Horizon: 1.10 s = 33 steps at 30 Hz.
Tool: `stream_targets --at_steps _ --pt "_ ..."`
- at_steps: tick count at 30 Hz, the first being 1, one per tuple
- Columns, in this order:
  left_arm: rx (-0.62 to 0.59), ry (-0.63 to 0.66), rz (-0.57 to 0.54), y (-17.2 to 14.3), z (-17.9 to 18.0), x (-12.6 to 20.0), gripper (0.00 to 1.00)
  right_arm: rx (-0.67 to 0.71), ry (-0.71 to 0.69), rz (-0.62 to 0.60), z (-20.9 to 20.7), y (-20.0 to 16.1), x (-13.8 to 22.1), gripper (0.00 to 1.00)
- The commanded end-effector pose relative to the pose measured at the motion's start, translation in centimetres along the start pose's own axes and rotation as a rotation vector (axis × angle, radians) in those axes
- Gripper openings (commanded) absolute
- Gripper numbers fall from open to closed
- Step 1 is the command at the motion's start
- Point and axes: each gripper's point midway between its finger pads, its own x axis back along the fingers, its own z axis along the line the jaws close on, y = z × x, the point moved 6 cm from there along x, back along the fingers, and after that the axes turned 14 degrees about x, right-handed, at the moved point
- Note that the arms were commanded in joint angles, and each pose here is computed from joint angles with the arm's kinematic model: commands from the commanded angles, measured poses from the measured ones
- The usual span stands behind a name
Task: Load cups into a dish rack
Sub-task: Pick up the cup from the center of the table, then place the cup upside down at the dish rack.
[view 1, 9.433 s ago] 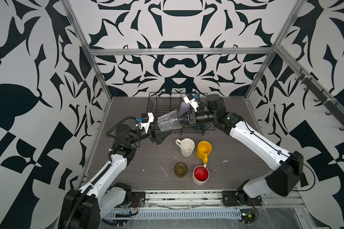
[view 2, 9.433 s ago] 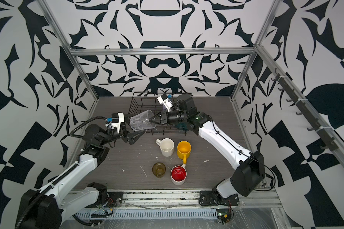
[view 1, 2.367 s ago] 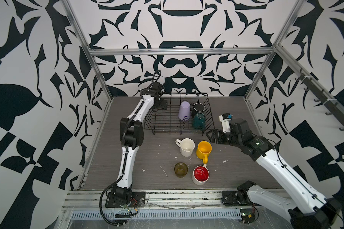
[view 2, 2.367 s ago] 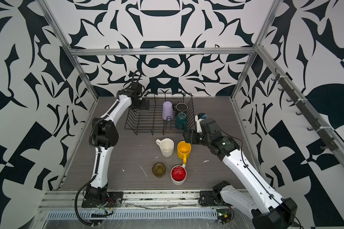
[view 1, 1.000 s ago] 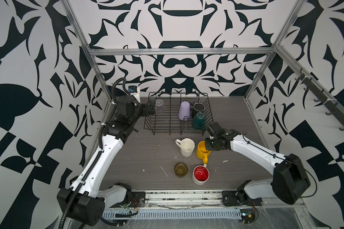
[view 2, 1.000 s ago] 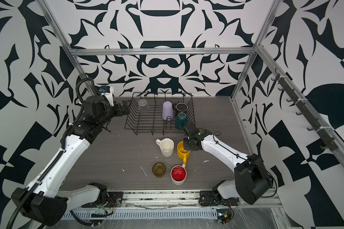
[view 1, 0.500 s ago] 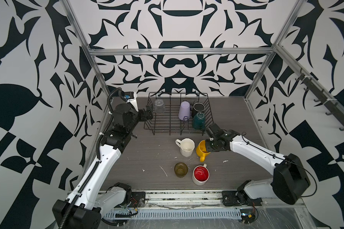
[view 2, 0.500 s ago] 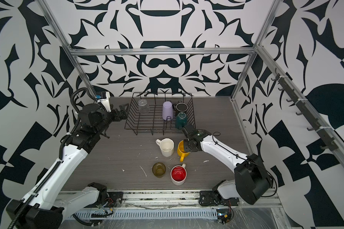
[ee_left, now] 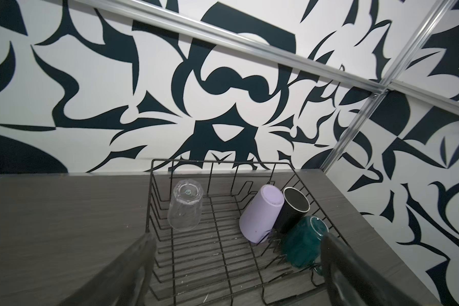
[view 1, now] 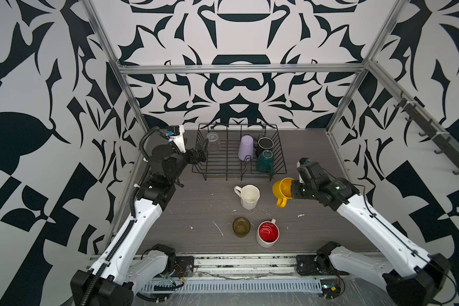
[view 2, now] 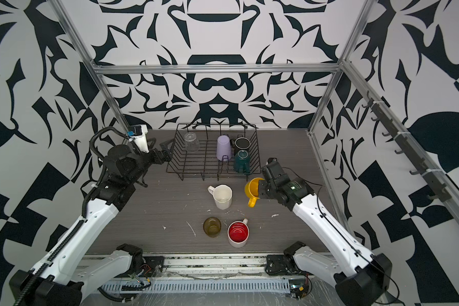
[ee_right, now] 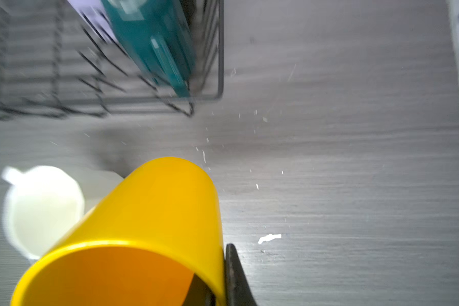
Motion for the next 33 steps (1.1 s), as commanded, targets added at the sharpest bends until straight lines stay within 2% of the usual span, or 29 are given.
stream_targets --at_steps 1,6,13,20,27,33 --pt "-0.017 -0.147 -0.038 0.9 -1.8 0.7 0.99 -0.025 0.16 -0.233 1.7 4.4 3.9 0.0" --pt "-0.032 -0.333 0.043 -0.5 -2.9 0.5 0.99 -0.032 0.377 -0.393 4.1 7.8 5.6 0.0" --pt "-0.021 -0.631 0.162 -2.3 -5.0 0.8 0.99 0.052 0.571 -0.559 6.3 10.1 6.9 0.0" --pt "-0.009 -0.855 0.233 -3.1 -6.4 1.3 0.99 0.149 0.749 -0.625 8.4 11.4 7.8 0.0" --pt "0.004 -0.971 0.26 -3.8 -6.7 1.8 0.99 0.216 0.888 -0.683 9.9 12.6 8.9 0.0" --pt "0.014 -0.996 0.287 -3.6 -7.0 1.9 0.99 0.248 0.96 -0.705 10.7 13.2 9.1 0.0"
